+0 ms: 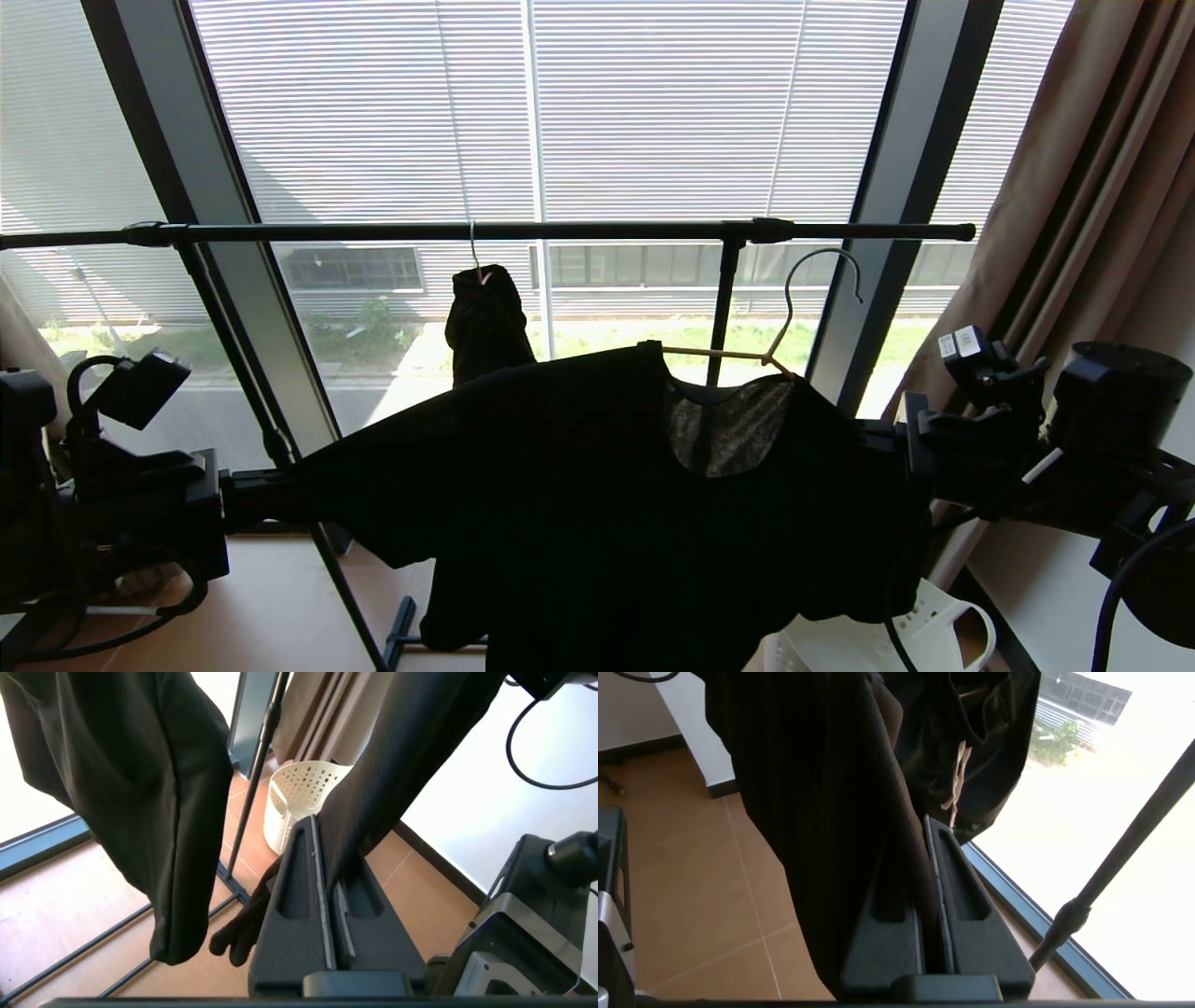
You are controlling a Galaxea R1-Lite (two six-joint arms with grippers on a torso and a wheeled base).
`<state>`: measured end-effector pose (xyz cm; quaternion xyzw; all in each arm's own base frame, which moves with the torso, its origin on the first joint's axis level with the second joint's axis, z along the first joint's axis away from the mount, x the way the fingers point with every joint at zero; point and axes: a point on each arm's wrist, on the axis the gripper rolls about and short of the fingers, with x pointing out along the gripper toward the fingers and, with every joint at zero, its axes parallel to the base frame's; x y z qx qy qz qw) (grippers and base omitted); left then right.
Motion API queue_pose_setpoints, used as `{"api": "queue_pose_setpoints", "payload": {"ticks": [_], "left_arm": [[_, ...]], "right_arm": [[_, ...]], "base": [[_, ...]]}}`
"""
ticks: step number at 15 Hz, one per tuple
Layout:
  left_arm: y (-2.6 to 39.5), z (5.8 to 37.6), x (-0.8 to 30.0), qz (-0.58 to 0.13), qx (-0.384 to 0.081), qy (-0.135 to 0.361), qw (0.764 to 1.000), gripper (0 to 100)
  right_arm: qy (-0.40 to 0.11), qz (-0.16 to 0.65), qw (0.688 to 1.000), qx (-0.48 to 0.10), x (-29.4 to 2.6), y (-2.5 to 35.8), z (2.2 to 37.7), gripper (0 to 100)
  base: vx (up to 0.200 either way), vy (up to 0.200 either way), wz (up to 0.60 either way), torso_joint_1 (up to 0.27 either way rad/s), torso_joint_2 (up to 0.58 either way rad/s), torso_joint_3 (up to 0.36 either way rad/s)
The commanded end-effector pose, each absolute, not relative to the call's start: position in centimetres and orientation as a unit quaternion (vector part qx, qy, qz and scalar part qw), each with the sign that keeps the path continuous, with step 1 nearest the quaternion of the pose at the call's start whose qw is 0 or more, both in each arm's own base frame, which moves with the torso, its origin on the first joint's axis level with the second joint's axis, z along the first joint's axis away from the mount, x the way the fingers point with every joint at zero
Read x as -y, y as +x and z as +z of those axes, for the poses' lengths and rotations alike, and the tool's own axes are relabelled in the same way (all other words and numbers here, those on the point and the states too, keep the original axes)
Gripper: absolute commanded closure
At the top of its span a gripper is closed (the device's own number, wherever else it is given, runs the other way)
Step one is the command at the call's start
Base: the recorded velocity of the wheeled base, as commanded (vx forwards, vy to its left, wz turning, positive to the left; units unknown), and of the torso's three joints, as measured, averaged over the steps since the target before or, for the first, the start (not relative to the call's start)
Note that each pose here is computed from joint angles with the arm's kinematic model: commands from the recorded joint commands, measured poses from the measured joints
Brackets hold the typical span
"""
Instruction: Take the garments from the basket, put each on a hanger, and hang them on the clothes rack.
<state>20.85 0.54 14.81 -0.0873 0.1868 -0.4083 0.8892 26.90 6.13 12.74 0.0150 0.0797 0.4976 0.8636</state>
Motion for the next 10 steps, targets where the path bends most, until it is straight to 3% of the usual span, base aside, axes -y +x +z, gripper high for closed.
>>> {"api": "queue_pose_setpoints", "payload": {"ticks": [1, 10], "left_arm": [[20.87, 14.78, -0.55, -0.408, -0.187, -0.087, 0.889, 100], [20.93, 14.43, -0.56, -0.409, -0.171, -0.078, 0.893, 100]], "right_arm": [[0.015, 0.497, 0.864, -0.079, -6.09, 26.93, 12.75, 100], [0.015, 0.497, 0.864, -0.078, -5.93, 26.92, 12.84, 100]], "base": [[0.0, 0.0, 0.0, 0.0, 0.0, 0.0], [0.0, 0.0, 0.0, 0.0, 0.0, 0.0]]}}
